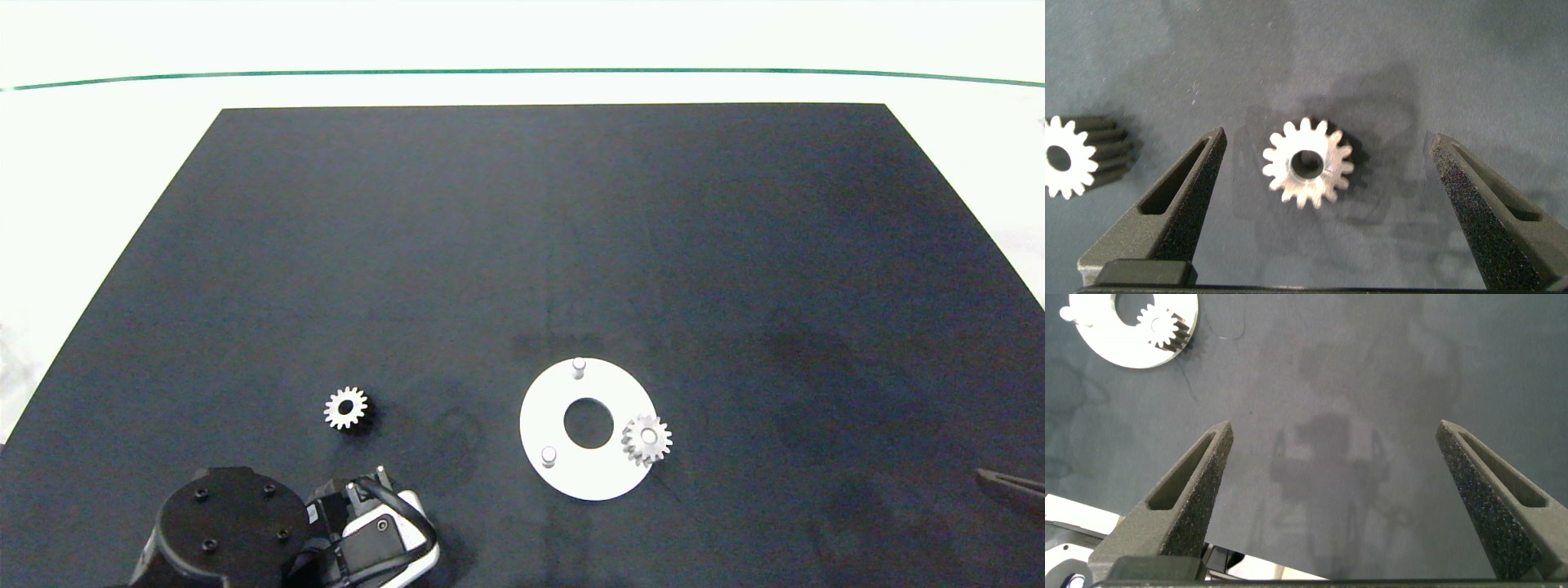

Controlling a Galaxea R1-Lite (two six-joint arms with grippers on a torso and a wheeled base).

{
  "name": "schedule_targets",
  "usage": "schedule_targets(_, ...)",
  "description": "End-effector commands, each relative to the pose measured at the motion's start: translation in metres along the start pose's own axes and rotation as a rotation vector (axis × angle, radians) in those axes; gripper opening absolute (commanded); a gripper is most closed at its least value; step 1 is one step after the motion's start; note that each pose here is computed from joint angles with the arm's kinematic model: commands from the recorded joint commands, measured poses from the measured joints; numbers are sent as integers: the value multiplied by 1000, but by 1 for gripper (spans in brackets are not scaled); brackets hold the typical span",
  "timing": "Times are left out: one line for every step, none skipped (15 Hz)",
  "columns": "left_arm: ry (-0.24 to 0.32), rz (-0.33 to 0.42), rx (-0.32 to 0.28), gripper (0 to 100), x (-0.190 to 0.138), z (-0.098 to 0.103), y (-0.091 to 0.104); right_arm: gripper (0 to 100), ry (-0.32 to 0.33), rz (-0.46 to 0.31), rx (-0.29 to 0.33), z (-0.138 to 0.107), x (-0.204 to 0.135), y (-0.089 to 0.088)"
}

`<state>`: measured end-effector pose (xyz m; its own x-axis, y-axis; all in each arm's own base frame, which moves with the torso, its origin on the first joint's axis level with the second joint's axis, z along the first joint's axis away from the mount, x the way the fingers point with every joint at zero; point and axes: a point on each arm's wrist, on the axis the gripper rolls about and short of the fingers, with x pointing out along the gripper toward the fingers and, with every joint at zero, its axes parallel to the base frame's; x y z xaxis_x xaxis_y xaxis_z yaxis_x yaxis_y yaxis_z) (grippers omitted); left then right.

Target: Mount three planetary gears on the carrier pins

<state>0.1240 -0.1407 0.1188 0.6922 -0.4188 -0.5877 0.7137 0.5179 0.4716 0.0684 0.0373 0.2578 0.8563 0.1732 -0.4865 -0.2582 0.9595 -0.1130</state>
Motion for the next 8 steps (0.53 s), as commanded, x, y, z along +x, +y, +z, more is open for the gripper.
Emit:
schedule_targets(20,-1,7,100,4,-1,-1,100,4,-1,-1,-1,0,0)
schedule_targets(22,0,7,100,4,-1,-1,100,4,-1,-1,-1,0,0)
schedule_targets(21,2,5,100,4,-1,-1,100,7,1,-2,-2,0,0)
schedule_targets(21,2,0,98,3,-2,-1,100,7,2,-2,-2,0,0)
schedule_targets(17,3,-7,95,2,-1,-1,100,9,2,-1,-2,1,0)
schedule_targets(18,3,-7,94,2,-2,-1,100,12,2,6,-3,1,0)
schedule_targets(21,2,-7,92,3,-2,-1,100,10,2,8,-3,1,0)
schedule_targets(22,0,-15,89,3,-1,-1,100,12,3,7,-3,1,0)
